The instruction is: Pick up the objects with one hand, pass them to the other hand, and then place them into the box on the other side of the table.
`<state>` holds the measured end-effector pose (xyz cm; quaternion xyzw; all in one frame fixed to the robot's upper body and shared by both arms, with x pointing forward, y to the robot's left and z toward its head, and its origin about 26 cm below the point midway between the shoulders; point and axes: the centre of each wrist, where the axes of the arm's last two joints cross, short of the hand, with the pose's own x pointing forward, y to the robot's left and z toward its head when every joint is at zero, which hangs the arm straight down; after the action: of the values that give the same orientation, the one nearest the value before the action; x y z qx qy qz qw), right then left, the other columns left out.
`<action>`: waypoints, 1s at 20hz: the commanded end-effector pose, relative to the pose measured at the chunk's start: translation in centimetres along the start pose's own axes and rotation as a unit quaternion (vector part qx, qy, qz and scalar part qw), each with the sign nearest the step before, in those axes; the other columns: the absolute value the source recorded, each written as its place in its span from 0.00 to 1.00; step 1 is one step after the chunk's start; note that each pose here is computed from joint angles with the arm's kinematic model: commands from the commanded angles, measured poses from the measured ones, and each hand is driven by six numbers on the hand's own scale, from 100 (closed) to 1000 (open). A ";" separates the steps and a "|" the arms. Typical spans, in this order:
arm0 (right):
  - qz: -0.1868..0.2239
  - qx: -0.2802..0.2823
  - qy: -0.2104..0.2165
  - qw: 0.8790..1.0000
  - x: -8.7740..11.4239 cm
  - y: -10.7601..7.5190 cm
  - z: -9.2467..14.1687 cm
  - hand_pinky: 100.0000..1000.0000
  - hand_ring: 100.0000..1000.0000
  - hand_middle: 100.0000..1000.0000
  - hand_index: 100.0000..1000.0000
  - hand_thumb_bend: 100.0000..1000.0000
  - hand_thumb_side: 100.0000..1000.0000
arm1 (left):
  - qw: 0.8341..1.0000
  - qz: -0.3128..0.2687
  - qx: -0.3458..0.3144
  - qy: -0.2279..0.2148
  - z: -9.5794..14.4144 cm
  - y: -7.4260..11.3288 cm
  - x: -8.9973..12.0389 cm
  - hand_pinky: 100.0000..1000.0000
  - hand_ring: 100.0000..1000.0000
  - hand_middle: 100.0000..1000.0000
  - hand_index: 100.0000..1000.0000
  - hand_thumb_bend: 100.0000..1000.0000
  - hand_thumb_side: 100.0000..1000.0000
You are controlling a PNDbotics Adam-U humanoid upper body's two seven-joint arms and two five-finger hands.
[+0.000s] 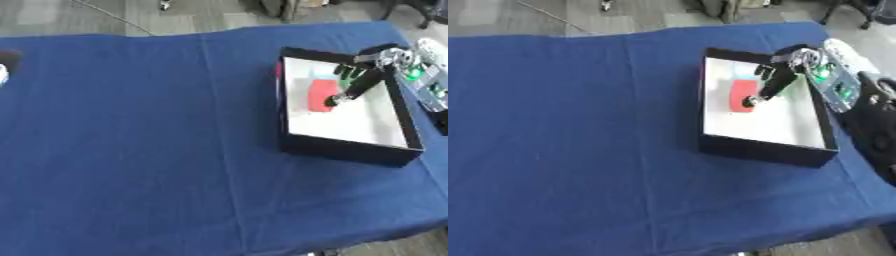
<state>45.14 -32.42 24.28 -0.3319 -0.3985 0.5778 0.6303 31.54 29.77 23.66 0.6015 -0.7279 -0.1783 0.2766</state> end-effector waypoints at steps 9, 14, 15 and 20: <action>0.048 -0.046 0.041 0.997 0.2 -3.0 2.3 1.00 0.96 0.88 0.96 0.51 0.29 | 1.000 -0.006 0.019 -0.007 -0.9 1.0 -0.1 0.79 0.79 0.75 0.83 0.66 0.51; 0.032 -0.112 0.039 0.992 1.0 -4.2 3.7 0.96 0.94 0.86 0.94 0.31 0.12 | 1.000 -0.004 0.021 -0.006 -0.8 1.1 0.0 0.79 0.78 0.74 0.83 0.66 0.51; 0.020 -0.135 0.039 0.990 1.2 -4.4 4.0 0.95 0.93 0.85 0.93 0.24 0.06 | 1.000 -0.003 0.022 -0.005 -0.8 1.1 0.0 0.79 0.78 0.74 0.83 0.65 0.51; -0.108 -0.281 0.035 0.953 3.0 -5.4 5.3 0.79 0.84 0.79 0.88 0.00 0.09 | 0.999 0.007 0.035 0.002 -0.8 1.3 0.1 0.79 0.77 0.73 0.82 0.63 0.51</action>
<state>43.62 -30.41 29.85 -0.4565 -0.5214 0.4050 0.5964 31.40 29.75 23.92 0.6017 -0.7325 -0.1635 0.2731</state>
